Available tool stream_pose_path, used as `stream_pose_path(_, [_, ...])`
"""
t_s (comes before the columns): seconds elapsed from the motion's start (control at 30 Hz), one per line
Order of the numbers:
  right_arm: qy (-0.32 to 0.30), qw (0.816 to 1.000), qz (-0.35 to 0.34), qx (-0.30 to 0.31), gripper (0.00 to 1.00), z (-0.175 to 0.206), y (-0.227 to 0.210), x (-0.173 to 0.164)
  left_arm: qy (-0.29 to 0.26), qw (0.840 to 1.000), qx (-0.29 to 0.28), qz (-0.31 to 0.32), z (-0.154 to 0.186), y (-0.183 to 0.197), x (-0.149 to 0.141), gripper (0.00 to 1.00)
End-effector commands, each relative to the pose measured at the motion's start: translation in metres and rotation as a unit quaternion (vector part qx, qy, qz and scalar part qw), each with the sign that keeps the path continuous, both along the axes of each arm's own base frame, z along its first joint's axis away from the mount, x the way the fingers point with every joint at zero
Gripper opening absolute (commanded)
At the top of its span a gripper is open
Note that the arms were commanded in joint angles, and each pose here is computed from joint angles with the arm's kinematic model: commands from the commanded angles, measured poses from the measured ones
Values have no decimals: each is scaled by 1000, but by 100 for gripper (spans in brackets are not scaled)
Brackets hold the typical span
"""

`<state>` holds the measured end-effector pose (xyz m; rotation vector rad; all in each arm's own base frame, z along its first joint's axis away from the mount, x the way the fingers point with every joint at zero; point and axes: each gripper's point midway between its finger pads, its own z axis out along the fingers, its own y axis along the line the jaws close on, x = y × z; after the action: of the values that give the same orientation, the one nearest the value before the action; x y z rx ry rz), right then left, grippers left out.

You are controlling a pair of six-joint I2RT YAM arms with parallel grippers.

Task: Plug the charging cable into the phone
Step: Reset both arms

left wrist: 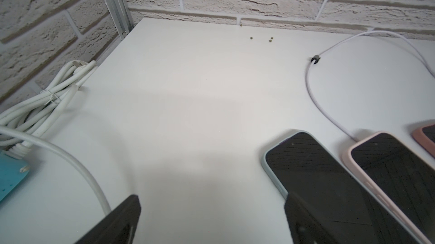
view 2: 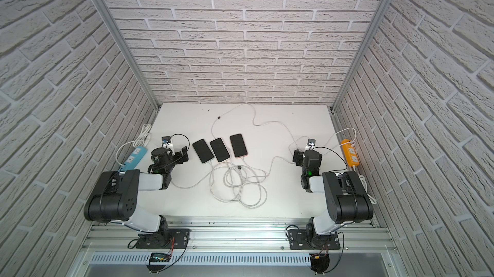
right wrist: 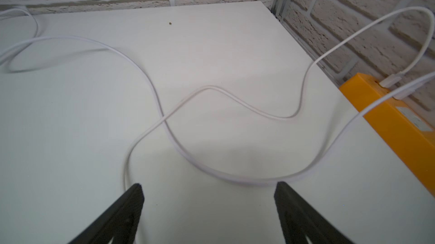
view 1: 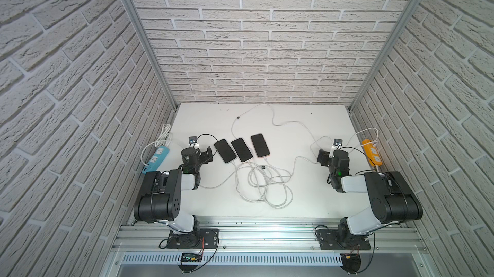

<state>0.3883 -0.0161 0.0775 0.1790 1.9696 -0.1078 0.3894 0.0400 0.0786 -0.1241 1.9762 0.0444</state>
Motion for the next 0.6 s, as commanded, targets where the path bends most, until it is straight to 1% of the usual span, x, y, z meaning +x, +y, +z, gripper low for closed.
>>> stream_pose_path(0.0, [-22, 1000, 18, 9, 94, 15, 2, 9, -17, 1000, 3, -3, 10, -1, 5, 98])
stream_pose_path(0.03, [-24, 999, 18, 9, 95, 15, 2, 9, -18, 1000, 3, -3, 10, 0, 5, 98])
stream_pose_path(0.1, [-26, 999, 19, 9, 100, 16, 2, 8, -18, 1000, 3, -3, 10, 0, 5, 99])
stream_pose_path(0.57, [-26, 999, 21, 8, 99, 16, 3, 8, -18, 1000, 3, -3, 10, 0, 5, 99])
